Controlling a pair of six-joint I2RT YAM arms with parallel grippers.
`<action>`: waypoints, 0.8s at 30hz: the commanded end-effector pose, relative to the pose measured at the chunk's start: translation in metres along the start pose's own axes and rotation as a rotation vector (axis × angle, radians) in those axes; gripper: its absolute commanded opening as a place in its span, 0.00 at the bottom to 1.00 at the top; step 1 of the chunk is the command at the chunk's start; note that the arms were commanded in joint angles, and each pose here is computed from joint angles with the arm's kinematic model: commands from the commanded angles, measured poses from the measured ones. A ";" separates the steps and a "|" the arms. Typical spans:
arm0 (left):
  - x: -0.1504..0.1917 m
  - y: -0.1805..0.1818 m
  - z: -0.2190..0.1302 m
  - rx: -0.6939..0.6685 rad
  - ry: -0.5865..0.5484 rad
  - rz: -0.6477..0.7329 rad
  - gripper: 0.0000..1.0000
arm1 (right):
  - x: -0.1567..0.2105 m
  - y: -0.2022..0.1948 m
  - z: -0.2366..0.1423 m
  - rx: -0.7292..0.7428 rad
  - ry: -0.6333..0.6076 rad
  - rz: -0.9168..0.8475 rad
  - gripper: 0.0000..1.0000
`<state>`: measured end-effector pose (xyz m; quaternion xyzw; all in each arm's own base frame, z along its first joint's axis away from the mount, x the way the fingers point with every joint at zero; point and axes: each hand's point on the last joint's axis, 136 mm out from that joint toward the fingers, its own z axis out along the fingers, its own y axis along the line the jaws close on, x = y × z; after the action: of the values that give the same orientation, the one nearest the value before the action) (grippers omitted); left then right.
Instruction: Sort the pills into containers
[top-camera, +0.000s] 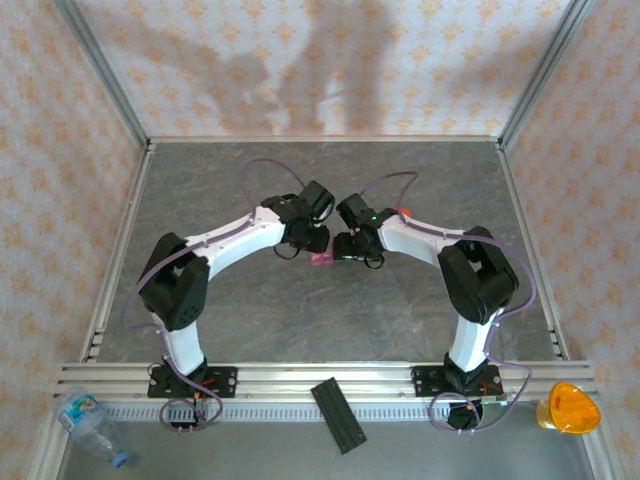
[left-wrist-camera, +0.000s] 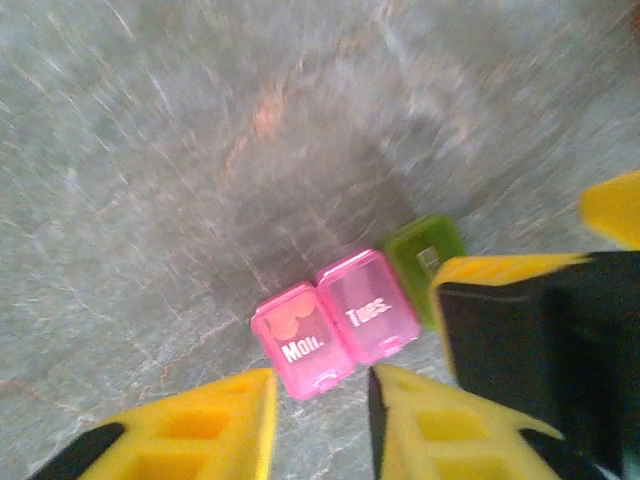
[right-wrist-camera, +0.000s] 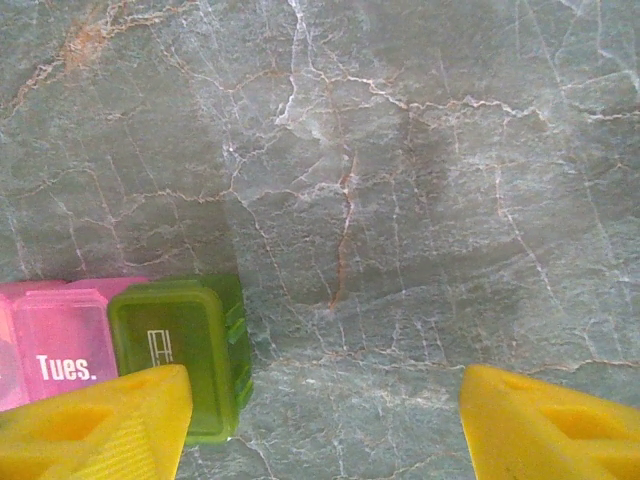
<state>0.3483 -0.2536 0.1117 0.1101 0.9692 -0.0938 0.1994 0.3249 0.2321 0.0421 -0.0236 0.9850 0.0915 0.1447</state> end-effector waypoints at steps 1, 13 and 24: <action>-0.024 0.015 -0.044 -0.052 -0.115 -0.013 0.39 | -0.005 -0.004 -0.007 0.046 -0.003 -0.017 0.71; -0.055 0.069 -0.130 -0.201 -0.453 -0.078 1.00 | -0.080 0.024 -0.139 -0.090 -0.277 -0.017 0.75; -0.059 0.130 -0.186 -0.496 -0.850 -0.026 1.00 | -0.145 -0.078 -0.264 -0.001 -0.641 0.226 0.87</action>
<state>0.3568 -0.1187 0.2555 0.0133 0.8512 0.0449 0.5228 0.3961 0.1457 0.3091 0.0798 0.8932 0.1558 0.4142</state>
